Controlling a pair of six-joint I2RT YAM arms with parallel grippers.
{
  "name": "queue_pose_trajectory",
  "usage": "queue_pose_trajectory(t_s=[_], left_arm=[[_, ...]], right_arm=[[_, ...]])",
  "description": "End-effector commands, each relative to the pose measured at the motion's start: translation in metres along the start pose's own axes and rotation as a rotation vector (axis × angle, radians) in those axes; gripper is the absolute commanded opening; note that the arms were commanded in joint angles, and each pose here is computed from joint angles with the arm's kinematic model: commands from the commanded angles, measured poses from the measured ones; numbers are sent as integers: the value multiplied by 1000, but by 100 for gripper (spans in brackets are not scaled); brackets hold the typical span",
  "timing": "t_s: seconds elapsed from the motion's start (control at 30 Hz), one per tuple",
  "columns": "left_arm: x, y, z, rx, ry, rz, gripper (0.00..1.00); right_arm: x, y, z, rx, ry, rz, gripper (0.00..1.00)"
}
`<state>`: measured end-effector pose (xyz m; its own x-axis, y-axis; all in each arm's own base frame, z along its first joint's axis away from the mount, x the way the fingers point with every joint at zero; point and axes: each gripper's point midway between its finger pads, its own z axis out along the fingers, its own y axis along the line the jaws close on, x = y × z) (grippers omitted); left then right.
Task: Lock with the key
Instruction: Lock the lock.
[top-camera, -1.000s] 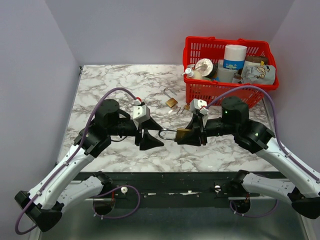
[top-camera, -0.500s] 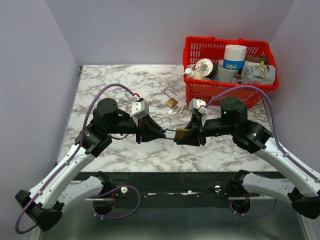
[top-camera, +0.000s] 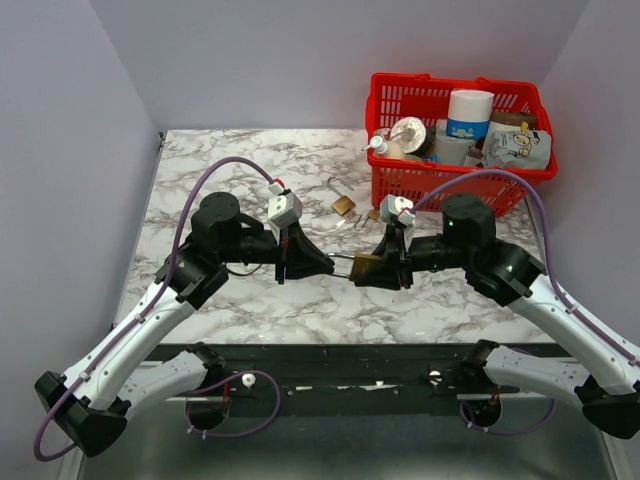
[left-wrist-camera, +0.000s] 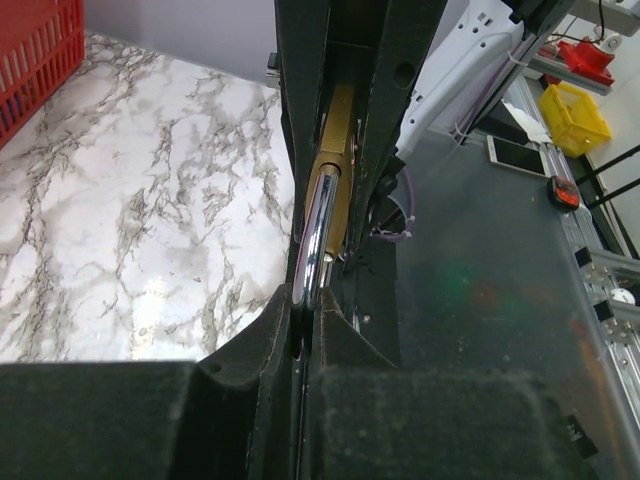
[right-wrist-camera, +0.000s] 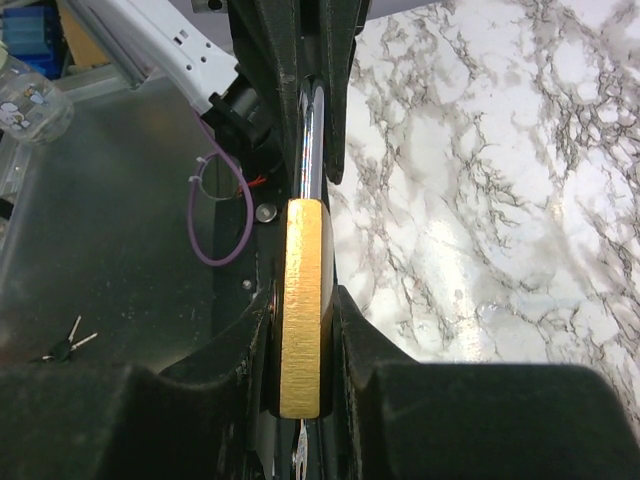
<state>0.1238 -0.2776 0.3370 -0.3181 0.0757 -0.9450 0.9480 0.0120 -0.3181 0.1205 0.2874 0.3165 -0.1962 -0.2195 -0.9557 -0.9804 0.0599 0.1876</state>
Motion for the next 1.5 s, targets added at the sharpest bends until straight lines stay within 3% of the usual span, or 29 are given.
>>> queue_pose_trajectory(t_s=[0.0,0.1,0.3,0.63,0.77,0.9,1.1,1.33,1.43,1.47], left_arm=[[-4,-6,19,36,-20,-45,0],[-5,-7,24,45,-33,-79,0],[-2,-15,35,81,-56,-59,0],[18,-19,50,128,-26,-88,0],[6,3,33,51,-15,-13,0],[2,23,15,-27,84,80,0],[-17,32,10,-65,69,166,0],[-40,49,14,-140,38,197,0],[-49,61,16,-209,6,138,0],[-51,71,15,-264,-2,109,5]], right_arm=[[-41,5,12,-62,-126,-142,1],[-46,3,15,-63,-139,-169,1],[-55,16,26,-175,-159,-79,1],[-74,7,35,-168,-200,-98,1],[-51,4,31,-131,-142,-93,1],[-20,4,26,-112,-73,-50,1],[8,5,26,-132,2,-45,1],[19,3,30,-146,37,-22,1],[8,-15,37,-56,4,-15,1],[4,-22,38,-20,-3,-3,1]])
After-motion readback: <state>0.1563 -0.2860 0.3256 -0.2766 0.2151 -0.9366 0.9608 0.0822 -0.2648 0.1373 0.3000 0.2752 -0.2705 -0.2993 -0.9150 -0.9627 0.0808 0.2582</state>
